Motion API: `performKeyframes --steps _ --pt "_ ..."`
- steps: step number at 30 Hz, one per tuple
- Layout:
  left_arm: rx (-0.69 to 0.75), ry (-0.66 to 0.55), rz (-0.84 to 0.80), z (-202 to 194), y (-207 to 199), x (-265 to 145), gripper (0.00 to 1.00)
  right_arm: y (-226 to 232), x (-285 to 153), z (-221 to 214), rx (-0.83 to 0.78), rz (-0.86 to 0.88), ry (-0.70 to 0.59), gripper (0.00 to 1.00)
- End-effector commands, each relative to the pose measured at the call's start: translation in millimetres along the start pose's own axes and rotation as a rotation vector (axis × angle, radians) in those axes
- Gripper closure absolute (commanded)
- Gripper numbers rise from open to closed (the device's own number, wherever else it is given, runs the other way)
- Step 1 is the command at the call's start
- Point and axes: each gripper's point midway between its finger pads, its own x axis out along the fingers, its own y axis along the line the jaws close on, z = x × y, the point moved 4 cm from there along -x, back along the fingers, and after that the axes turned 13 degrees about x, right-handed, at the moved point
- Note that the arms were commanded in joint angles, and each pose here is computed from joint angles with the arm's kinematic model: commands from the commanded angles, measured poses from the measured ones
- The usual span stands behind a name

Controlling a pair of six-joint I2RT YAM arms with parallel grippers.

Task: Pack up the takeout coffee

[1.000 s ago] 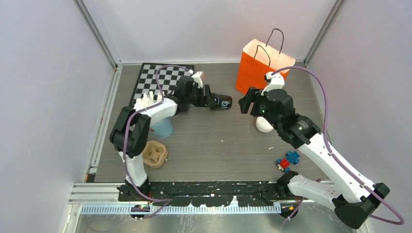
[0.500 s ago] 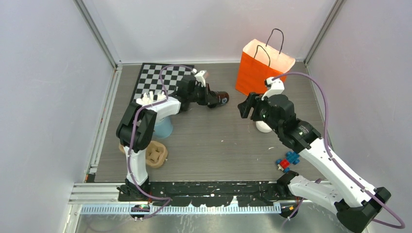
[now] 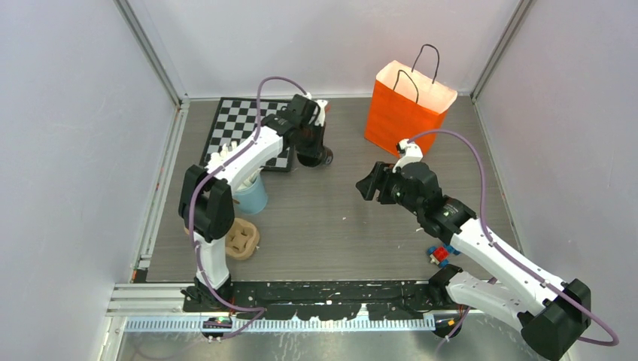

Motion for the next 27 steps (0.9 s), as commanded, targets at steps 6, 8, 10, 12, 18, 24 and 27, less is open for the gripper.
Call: performKeyframes --steps 6,8,10,12,18,24,27 --pt "0.172 0.371 0.163 -58.9 -0.2 -39.2 1.00 14.9 -5.3 15.1 0.042 0.054 -0.063 0.30" --pt "0.199 0.382 0.164 -59.1 -1.3 -37.0 1.00 12.9 -5.7 15.1 0.039 0.046 -0.067 0.30" --pt "0.213 0.399 0.172 -59.2 -1.4 -35.0 1.00 12.3 -5.1 15.2 0.038 0.041 -0.067 0.30" --pt "0.229 0.420 0.191 -59.1 -2.7 -34.7 1.00 13.8 -4.8 15.1 0.035 0.042 -0.059 0.30" --pt "0.300 0.429 0.210 -54.9 -12.3 -31.2 0.88 12.3 -1.4 12.0 0.041 0.040 -0.049 0.30" --pt "0.316 0.421 0.155 -51.3 -25.7 -30.7 0.82 12.1 -3.9 11.6 0.050 0.047 -0.053 0.30" --pt "0.328 0.405 0.136 -47.7 -30.0 -32.8 0.87 13.2 -3.9 11.3 0.062 0.063 -0.062 0.30"
